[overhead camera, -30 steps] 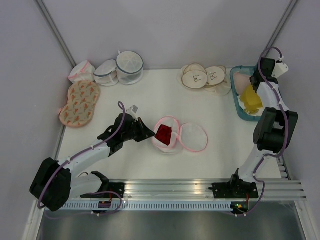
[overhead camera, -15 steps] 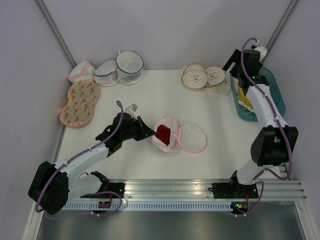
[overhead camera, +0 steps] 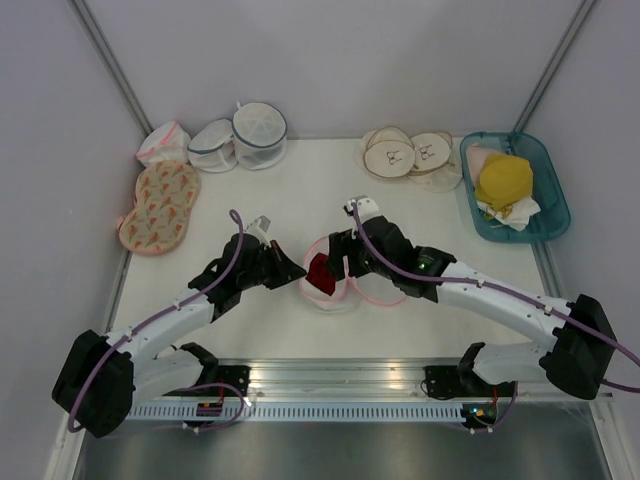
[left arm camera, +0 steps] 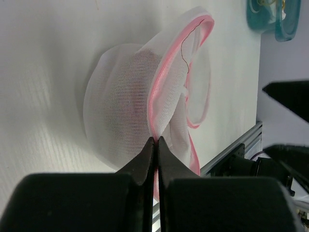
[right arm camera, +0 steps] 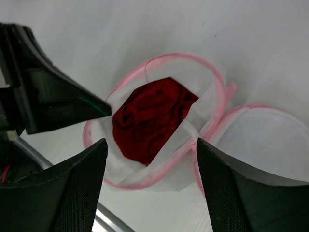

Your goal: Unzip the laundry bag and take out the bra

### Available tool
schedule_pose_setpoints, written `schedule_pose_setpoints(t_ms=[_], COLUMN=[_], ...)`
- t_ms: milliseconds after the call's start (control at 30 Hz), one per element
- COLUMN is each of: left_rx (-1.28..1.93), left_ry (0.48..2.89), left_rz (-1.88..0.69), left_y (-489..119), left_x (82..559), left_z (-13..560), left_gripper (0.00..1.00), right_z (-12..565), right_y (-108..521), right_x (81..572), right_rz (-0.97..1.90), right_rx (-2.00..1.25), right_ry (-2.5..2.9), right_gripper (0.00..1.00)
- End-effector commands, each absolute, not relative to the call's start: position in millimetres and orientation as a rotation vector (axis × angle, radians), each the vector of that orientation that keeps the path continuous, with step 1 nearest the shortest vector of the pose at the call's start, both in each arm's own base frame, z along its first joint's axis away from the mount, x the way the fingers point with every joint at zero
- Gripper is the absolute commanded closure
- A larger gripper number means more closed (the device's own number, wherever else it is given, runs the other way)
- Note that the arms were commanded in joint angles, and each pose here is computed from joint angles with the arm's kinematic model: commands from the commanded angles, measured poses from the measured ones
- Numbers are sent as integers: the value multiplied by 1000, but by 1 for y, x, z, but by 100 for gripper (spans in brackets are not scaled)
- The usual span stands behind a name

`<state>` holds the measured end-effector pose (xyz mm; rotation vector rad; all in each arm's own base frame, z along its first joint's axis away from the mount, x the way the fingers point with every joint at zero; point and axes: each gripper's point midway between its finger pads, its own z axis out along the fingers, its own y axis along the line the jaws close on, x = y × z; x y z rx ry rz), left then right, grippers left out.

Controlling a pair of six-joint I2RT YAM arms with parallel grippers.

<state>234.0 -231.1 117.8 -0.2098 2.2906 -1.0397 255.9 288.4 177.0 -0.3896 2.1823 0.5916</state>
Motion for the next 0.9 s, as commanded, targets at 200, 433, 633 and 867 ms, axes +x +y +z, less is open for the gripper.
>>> schedule_pose_setpoints(t_ms=[200, 433, 633, 867], left_rx=[-258, -277, -283, -280], left_ry=[2339, 2343, 2331, 2332], left_rz=[-954, -927, -895, -900], left_y=[-223, -216, -209, -210], left_x=[238, 235, 234, 233], left_z=[92, 88, 93, 93], left_gripper=[98, 98, 98, 98], right_z=[145, 121, 110, 74], right_y=[330, 359, 368, 383], right_x=[228, 240, 253, 256], right_rz=[724, 721, 661, 631], right_rx=[-362, -368, -370, -429], right_ry=[2229, 2256, 2265, 2333], right_gripper=[39, 46, 52, 52])
